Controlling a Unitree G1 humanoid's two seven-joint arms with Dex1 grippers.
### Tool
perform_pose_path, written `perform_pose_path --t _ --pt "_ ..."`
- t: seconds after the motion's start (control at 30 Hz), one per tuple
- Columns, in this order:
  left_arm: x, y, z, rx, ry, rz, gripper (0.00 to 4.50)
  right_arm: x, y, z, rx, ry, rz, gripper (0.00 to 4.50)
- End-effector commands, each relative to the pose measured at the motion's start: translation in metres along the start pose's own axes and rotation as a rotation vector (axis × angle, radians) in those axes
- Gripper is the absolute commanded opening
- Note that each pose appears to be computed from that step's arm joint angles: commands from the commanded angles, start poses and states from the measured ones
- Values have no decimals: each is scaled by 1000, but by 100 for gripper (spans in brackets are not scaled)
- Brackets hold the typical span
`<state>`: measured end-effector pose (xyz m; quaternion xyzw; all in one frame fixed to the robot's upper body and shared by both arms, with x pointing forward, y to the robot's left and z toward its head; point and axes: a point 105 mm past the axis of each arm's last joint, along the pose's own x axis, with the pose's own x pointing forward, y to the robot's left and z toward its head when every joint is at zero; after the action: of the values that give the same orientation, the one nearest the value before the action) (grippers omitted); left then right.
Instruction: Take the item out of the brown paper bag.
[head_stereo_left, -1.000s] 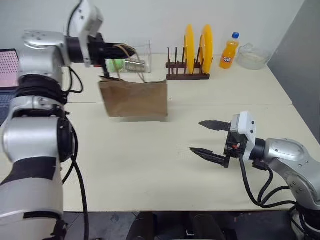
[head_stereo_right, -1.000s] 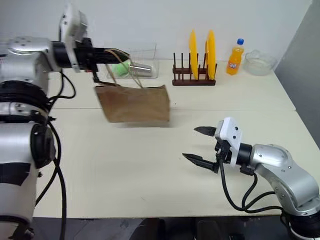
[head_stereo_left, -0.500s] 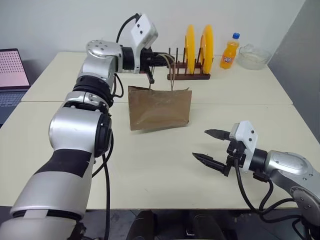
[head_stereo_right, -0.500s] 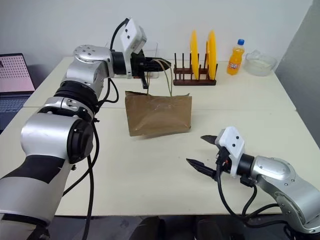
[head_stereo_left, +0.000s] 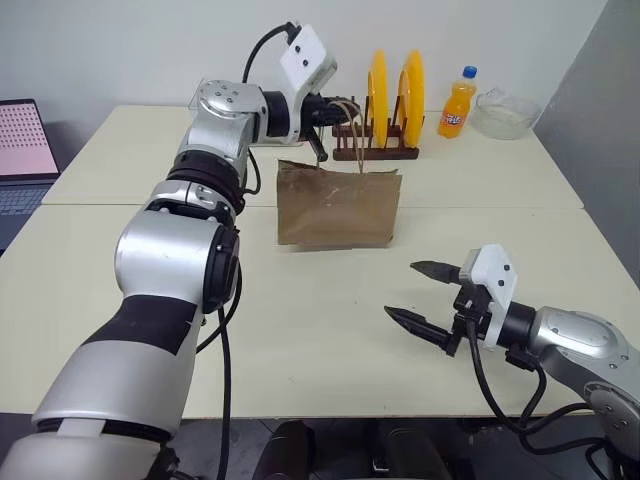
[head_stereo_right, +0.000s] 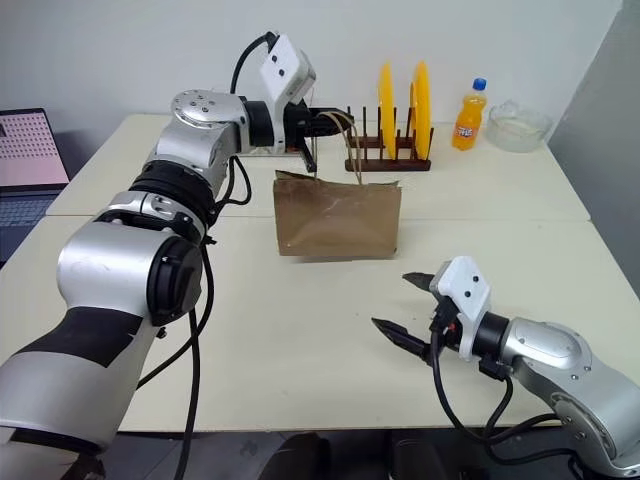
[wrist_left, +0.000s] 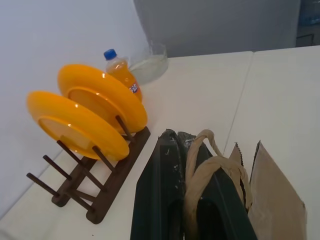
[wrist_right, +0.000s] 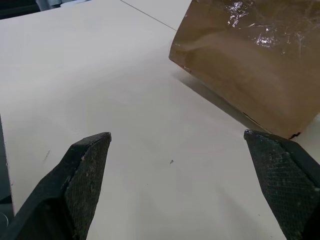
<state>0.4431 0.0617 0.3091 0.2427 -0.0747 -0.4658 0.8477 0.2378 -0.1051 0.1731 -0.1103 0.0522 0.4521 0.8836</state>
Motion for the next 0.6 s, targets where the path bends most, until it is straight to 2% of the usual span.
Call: perform_pose_path --t 0.03,0.3,0.6 --pt "4 6 28 71 -64 38 5 -1 4 10 -34 -37 0 450" --pt "6 4 10 142 15 59 5 0 8 9 -27 -39 -2 450" --pt "2 12 1 255 84 126 5 5 6 12 -27 -52 -12 450"
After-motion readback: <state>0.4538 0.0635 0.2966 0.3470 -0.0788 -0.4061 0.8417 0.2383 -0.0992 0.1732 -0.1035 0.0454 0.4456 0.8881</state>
